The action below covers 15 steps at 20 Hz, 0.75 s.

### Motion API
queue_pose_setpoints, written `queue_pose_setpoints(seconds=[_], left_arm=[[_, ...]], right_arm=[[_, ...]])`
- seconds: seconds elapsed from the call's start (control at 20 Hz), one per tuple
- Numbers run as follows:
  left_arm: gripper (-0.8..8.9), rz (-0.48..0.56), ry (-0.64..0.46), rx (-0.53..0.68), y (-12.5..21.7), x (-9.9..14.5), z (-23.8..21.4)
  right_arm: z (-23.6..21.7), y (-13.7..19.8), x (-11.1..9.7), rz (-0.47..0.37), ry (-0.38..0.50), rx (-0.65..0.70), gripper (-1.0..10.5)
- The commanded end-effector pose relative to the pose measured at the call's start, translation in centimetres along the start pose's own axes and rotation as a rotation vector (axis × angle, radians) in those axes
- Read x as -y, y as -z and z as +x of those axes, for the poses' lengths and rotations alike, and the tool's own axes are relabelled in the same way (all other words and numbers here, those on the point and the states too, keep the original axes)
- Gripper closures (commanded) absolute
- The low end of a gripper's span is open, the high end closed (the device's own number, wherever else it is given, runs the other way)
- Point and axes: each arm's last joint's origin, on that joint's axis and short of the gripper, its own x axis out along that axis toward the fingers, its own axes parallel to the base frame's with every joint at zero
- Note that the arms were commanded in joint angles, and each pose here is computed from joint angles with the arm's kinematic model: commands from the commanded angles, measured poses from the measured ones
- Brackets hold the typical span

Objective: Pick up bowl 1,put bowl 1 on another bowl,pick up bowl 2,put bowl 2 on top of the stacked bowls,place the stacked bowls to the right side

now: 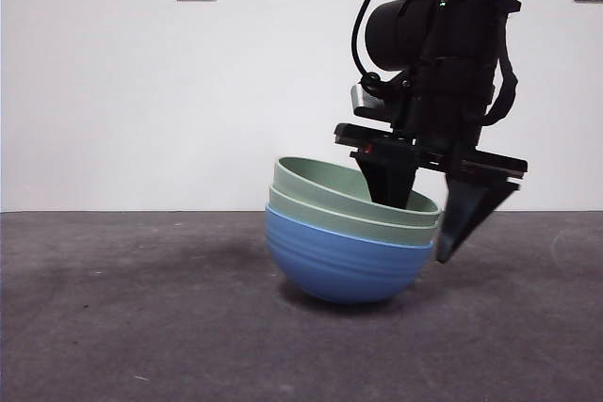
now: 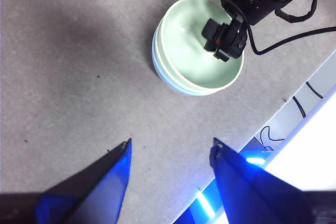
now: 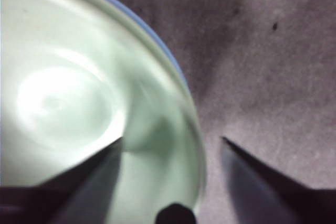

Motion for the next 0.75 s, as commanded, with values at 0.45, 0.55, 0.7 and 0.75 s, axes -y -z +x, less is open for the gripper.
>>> queue_pose_setpoints(seconds=[0.45,0.55,0.7,0.75], left_arm=[[5.62,0.014,-0.006,0.029,-0.3,-0.1,0.0],[5.62,0.015,-0.006,0.032,-0.3,-0.1,0.0],[5.62,0.02,-0.006,0.043,-0.4,-0.1,0.0],[5.62,0.021,-0.007,0.048,-0.5,-0.1,0.0]], right_arm=[[0.3,-0.2,0.3,0.0,-0.047,0.001,9.6],[-0.1,-0.1,0.2,-0.008,-0.049,0.016,9.6],[-1.9,0.0,0.1,-0.019,-0.056,0.069,9.6],[-2.9,0.1,0.3,-0.015,-0.058,0.097,9.6]])
